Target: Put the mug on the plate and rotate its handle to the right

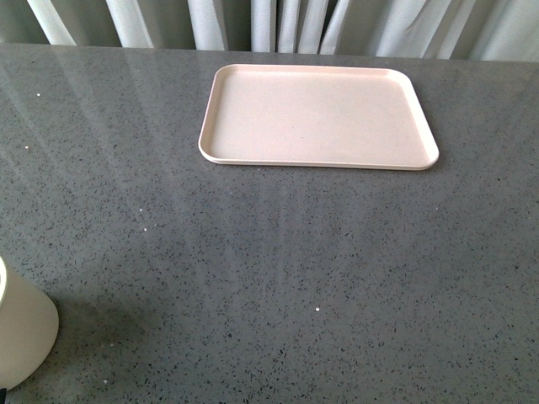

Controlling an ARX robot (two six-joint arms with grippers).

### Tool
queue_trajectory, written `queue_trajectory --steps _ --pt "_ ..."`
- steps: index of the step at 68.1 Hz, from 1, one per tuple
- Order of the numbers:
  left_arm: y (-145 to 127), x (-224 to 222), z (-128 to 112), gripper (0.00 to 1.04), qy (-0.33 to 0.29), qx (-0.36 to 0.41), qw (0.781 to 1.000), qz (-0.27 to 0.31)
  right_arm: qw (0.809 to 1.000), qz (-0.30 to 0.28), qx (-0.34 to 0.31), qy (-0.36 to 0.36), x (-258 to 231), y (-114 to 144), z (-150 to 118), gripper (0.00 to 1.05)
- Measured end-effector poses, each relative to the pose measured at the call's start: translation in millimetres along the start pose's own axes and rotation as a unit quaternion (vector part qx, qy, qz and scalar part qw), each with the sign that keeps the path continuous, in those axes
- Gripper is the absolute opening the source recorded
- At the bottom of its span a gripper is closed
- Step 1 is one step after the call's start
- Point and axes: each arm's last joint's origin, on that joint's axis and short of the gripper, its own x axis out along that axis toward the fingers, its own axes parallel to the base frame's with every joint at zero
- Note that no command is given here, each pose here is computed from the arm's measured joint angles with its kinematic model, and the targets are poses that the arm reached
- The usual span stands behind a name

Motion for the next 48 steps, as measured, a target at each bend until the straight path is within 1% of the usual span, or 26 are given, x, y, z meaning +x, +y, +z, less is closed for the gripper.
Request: queue_trajectory --steps 37,38,40,41,42,43,44,45,48 --pt "0 0 0 0.95 0.002 0.0 1.0 -0.003 1.0 0.0 0.0 0.0 0 0 0 0.96" --pt "0 0 -1 0.95 0.011 0.001 1.0 -0.01 1.0 0.0 0.0 0.0 0 0 0 0.96" --pt "0 0 0 0.95 0.061 0.002 0.997 -0.049 1.0 0.0 0.0 0.0 0 0 0 0.96" --pt "0 0 1 0.95 0.104 -0.004 0.992 -0.073 1.0 0.0 0.0 0.0 0 0 0 0.96" --pt "0 0 2 0.95 0.126 -0.008 0.988 -0.085 1.0 0.0 0.0 0.0 0 0 0 0.96" --pt "-1 2 3 0.95 0.168 -0.018 0.98 -0.109 1.0 0.0 0.0 0.0 0 0 0 0.96" --pt "-1 3 5 0.95 0.186 -0.023 0.975 -0.119 1.0 0.002 0.0 0.0 0 0 0 0.96" --pt "-1 5 6 0.95 0.218 -0.035 0.965 -0.139 1.0 0.002 0.0 0.0 0 0 0 0.96" --pt "-1 13 11 0.95 0.25 -0.047 0.954 -0.159 1.0 0.001 0.0 0.0 0 0 0 0.96"
